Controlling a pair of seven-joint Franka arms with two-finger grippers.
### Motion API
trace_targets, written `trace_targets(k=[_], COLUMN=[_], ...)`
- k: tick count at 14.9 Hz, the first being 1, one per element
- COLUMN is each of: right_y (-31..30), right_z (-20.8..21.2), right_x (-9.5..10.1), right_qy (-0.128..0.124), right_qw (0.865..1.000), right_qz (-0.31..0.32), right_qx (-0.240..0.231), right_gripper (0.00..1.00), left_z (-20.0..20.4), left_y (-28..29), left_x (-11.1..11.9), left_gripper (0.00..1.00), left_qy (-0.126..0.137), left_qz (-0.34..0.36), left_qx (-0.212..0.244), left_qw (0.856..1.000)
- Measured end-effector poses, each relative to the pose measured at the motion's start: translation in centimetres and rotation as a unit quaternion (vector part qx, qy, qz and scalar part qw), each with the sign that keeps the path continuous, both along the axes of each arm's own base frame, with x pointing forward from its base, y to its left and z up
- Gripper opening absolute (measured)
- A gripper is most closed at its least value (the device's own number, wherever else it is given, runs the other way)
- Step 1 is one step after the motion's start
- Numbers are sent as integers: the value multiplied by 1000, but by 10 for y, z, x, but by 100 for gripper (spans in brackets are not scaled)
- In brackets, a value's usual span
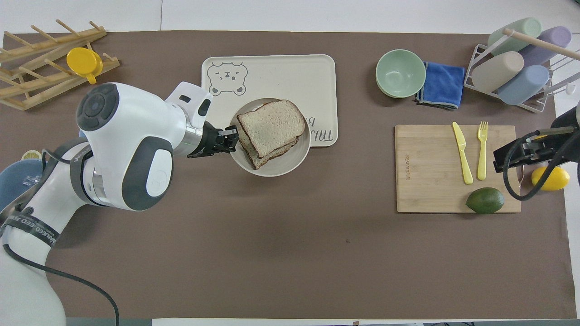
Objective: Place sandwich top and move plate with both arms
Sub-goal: 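Slide the plate with the left gripper onto the bear-printed tray, then open the left gripper to release the plate rim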
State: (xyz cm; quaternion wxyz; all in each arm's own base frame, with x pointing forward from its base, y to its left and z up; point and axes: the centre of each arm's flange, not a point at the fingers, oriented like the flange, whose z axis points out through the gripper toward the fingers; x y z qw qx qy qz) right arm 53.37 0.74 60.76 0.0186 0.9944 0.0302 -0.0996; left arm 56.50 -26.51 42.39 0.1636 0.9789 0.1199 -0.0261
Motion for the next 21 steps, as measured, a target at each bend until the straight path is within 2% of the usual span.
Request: trace_targets(k=[4, 7, 11, 20, 21], right_y=[0, 0, 0, 0, 0], right_z=[0, 0, 0, 0, 0], right_x=[0, 0, 0, 0, 0], right_qy=[0, 0, 0, 0, 0], right_qw=[1000, 1000, 1000, 1000, 1000], right_qz=[0, 0, 0, 0, 0], right_qx=[0, 0, 0, 0, 0], right_gripper=[100, 100, 100, 100, 100], left_z=[-33, -72, -100, -113, -113], left_y=[18, 19, 9, 2, 2], left_x=[78, 113, 114, 103, 102], left_gripper=[4, 4, 4, 5, 14], left_qy=[10, 5, -9, -16, -17], left_qz=[33, 47, 49, 18, 15], left_qx=[-13, -14, -14, -9, -9], left_qw=[999, 999, 999, 1000, 1000])
